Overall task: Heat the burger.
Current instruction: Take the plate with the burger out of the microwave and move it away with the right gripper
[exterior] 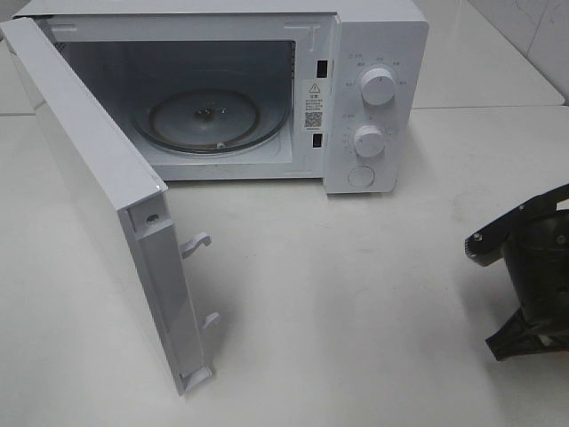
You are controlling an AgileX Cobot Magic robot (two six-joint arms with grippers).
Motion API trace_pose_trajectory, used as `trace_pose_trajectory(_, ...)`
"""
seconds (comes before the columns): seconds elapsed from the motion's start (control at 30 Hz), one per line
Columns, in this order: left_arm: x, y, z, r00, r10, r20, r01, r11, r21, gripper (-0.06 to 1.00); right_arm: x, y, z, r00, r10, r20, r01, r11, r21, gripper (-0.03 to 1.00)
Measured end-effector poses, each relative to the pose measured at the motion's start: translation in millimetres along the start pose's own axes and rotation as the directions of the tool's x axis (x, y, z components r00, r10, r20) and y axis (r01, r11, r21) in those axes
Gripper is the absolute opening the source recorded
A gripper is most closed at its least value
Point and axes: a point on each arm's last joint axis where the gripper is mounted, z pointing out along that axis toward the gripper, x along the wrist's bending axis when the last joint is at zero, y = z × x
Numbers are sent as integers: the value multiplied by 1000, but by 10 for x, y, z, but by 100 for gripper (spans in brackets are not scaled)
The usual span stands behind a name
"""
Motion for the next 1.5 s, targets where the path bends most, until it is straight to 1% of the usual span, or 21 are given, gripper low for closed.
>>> trace_pose_trajectory(0.07,0,0,0,1000,0,0,0,1000,0,99,95,-28,108,1000,-4,24,3,999,36,15)
trace_pose_trajectory(0.17,0,0,0,1000,0,0,0,1000,0,99,157,-47,186,999,-24,43,22,998,53,15)
trace_pose_trajectory(0.43,0,0,0,1000,0,0,0,1000,0,99,194,-56,247,997,-41,70,37,997,61,21)
trace_pose_trajectory(0.5,0,0,0,1000,0,0,0,1000,0,99,197,-48,247,997,-44,67,40,998,52,32)
trace_pose_trajectory(0.53,0,0,0,1000,0,0,0,1000,0,99,197,-48,247,997,-44,67,40,998,52,32)
trace_pose_trajectory(0.6,0,0,0,1000,0,0,0,1000,0,99,195,-50,247,997,-44,69,40,998,54,40)
trace_pose_trajectory(0.77,0,0,0,1000,0,0,0,1000,0,99,181,-69,241,994,-74,79,68,994,80,47)
trace_pose_trajectory(0.9,0,0,0,1000,0,0,0,1000,0,99,176,-81,226,994,-84,73,76,992,103,48)
trace_pose_trajectory(1.0,0,0,0,1000,0,0,0,1000,0,99,165,-82,176,997,-72,31,68,992,107,48)
trace_pose_trajectory(1.03,0,0,0,1000,0,0,0,1000,0,99,134,-68,122,998,-58,3,57,994,89,49)
trace_pose_trajectory(1.1,0,0,0,1000,0,0,0,1000,0,99,117,-61,97,999,-52,-7,52,995,81,49)
trace_pose_trajectory(1.13,0,0,0,1000,0,0,0,1000,0,99,70,-37,20,998,-36,-43,38,998,55,49)
trace_pose_trajectory(1.17,0,0,0,1000,0,0,0,1000,0,99,70,-37,20,998,-36,-43,38,998,55,49)
trace_pose_trajectory(1.2,0,0,0,1000,0,0,0,1000,0,99,31,-20,-52,996,-32,-85,34,999,27,51)
trace_pose_trajectory(1.23,0,0,0,1000,0,0,0,1000,0,99,31,-20,-52,996,-32,-85,34,999,27,51)
trace_pose_trajectory(1.3,0,0,0,1000,0,0,0,1000,0,99,-36,0,-177,987,-23,-160,19,1000,-25,57)
trace_pose_trajectory(1.33,0,0,0,1000,0,0,0,1000,0,99,-36,0,-177,987,-23,-160,19,1000,-25,57)
trace_pose_trajectory(1.37,0,0,0,1000,0,0,0,1000,0,99,-72,6,-249,978,-27,-206,16,998,-54,62)
trace_pose_trajectory(1.43,0,0,0,1000,0,0,0,1000,0,99,-87,7,-280,974,-29,-226,14,998,-67,65)
trace_pose_trajectory(1.47,0,0,0,1000,0,0,0,1000,0,99,-130,-2,-353,963,-30,-269,6,996,-90,71)
trace_pose_trajectory(1.5,0,0,0,1000,0,0,0,1000,0,99,-130,-2,-353,963,-30,-269,6,996,-90,71)
